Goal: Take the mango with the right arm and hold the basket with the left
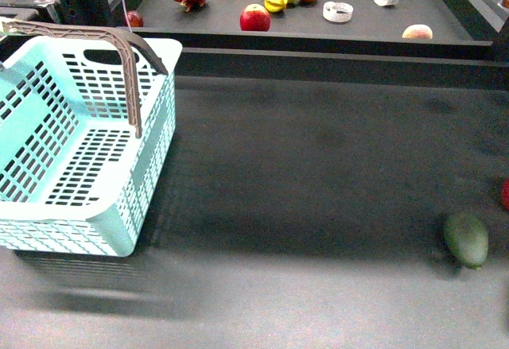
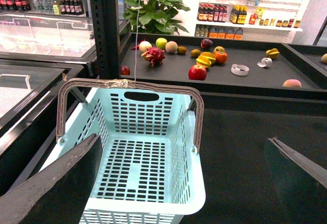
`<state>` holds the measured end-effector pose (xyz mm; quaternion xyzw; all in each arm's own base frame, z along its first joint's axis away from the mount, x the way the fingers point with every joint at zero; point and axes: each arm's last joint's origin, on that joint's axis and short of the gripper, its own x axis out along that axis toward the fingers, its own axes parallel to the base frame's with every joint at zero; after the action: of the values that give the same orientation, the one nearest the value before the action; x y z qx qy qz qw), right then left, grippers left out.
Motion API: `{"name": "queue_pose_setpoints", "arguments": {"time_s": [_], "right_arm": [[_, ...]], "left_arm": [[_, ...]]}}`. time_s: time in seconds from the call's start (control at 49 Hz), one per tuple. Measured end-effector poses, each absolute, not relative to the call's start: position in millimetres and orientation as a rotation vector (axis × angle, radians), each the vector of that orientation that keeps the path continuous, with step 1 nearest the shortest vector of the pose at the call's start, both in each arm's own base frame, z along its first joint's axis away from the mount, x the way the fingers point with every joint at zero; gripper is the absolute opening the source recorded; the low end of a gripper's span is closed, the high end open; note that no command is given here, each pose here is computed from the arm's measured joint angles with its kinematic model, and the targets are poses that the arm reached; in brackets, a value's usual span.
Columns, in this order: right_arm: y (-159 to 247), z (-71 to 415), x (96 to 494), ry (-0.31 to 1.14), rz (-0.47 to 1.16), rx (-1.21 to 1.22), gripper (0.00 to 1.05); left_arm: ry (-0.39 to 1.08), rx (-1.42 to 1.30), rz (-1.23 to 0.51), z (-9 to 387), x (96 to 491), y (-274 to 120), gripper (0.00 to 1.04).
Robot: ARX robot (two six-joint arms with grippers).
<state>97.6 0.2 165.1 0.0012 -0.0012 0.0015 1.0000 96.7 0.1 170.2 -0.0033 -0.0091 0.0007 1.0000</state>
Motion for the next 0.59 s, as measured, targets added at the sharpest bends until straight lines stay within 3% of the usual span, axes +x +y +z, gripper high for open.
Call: {"name": "queue_pose_setpoints", "arguments": {"time_s": [0.347, 0.469, 0.592], "right_arm": [[0, 165, 98, -0.002, 0.003, 0.002, 0.97], [0, 165, 98, -0.002, 0.0, 0.003, 0.97], [0, 165, 98, -0.002, 0.003, 0.002, 0.97]], "left_arm": [[-0.018, -0.007, 0.003, 170, 97, 0, 0.99], [-0.023, -0.185, 0.256, 171, 107, -7, 0.99], [0.009, -0.337, 0.319, 171, 131, -17, 0.99]]}}
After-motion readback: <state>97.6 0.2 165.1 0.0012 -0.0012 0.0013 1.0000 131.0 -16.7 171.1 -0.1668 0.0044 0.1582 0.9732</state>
